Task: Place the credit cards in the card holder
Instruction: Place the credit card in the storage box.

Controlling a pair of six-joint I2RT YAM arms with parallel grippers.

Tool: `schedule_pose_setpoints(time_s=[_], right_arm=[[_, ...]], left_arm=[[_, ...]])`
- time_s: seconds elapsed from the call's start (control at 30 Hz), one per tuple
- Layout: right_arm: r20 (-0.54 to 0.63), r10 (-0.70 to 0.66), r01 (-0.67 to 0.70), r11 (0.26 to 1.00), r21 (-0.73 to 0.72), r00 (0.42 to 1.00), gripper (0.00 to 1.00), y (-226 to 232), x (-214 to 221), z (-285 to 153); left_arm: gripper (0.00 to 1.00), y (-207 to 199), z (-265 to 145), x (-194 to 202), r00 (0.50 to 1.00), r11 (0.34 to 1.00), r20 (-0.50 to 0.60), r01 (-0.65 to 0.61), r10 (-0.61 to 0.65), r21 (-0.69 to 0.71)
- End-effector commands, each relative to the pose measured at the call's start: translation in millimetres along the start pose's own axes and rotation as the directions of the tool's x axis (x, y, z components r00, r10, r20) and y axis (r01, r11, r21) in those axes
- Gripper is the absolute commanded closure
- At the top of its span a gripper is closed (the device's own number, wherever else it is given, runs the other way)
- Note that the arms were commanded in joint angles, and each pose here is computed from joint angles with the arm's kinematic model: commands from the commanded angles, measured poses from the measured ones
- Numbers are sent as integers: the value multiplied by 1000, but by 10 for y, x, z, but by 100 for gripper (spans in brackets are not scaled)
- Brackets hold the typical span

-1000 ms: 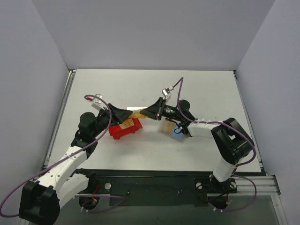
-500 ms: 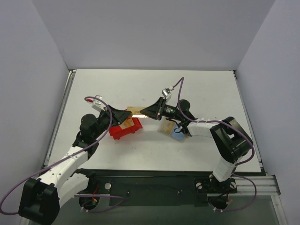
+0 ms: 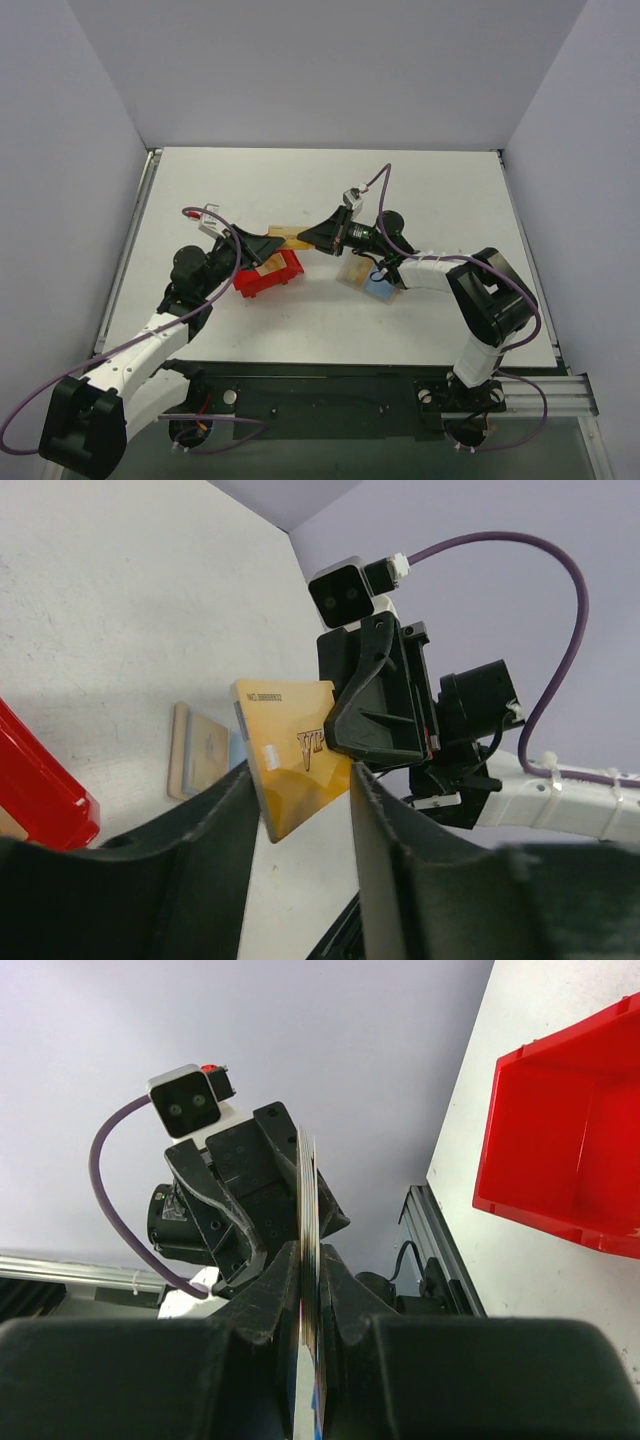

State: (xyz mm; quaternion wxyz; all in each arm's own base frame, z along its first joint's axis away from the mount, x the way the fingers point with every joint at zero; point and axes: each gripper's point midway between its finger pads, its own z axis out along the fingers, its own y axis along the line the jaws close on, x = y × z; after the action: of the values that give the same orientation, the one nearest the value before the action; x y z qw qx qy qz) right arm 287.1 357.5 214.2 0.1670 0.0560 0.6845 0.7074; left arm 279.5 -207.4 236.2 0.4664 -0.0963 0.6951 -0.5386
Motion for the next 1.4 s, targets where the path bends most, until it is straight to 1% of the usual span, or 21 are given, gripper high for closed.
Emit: schedule_pose_setpoints(time_s=[0.0, 0.03, 0.07, 0.1, 0.2, 0.23, 0.27, 0.3, 0.37, 0.57, 0.77, 0.9, 0.97, 1.07, 1.13, 1.27, 1.37], right_arm=[[42, -256, 255, 907, -335, 966, 100, 897, 65, -40], [43, -260, 259, 906, -336, 965, 100, 902, 66, -42], [42, -261, 260, 905, -337, 964, 100, 907, 67, -41], [40, -263, 261, 903, -341, 964, 100, 926, 76, -42], [43, -272, 271, 901, -339, 961, 99, 921, 84, -60], [49, -280, 280, 897, -342, 959, 91, 938, 81, -79], [51, -280, 280, 900, -335, 959, 87, 913, 74, -96], [55, -286, 288, 897, -337, 957, 79, 936, 77, -113], [69, -293, 300, 897, -326, 953, 73, 923, 47, -164], [88, -308, 320, 901, -292, 947, 68, 873, 28, -244], [107, -311, 329, 902, -280, 944, 68, 855, 4, -309], [109, -313, 331, 902, -278, 944, 71, 847, 6, -320], [108, -313, 331, 901, -282, 944, 76, 855, 8, -320], [106, -314, 331, 899, -287, 943, 88, 868, 12, -314], [105, -313, 330, 899, -287, 944, 92, 867, 7, -308], [92, -317, 330, 899, -289, 944, 98, 852, 10, -258], [79, -318, 327, 900, -289, 945, 100, 815, -9, -196]], left_arm=[[60, -300, 2, -47, 1000, 993, 8, -16, 15, 121], [63, -307, 2, -50, 1000, 992, 9, -14, 13, 123], [72, -310, 5, -49, 1000, 992, 8, -11, 10, 125], [76, -320, 6, -55, 1000, 992, 9, -10, 8, 128], [97, -326, 5, -55, 1000, 992, 8, -6, 4, 130], [100, -332, 0, -59, 1000, 991, 11, -4, 2, 131], [100, -341, -11, -76, 1000, 991, 21, -3, 0, 132], [100, -333, -19, -86, 1000, 992, 28, -3, 0, 128], [100, -308, -34, -108, 999, 994, 43, -2, -3, 112], [100, -281, -98, -167, 997, 995, 82, 5, -13, 96], [100, -249, -165, -220, 993, 997, 115, 11, -20, 77], [100, -228, -183, -229, 992, 998, 122, 13, -21, 68], [100, -222, -185, -221, 993, 998, 119, 16, -24, 68], [100, -205, -187, -221, 992, 998, 122, 20, -28, 65], [100, -194, -185, -217, 992, 998, 122, 21, -29, 62], [100, -126, -179, -204, 992, 999, 123, 33, -38, 42], [100, -58, -170, -204, 991, 999, 125, 43, -45, 23]])
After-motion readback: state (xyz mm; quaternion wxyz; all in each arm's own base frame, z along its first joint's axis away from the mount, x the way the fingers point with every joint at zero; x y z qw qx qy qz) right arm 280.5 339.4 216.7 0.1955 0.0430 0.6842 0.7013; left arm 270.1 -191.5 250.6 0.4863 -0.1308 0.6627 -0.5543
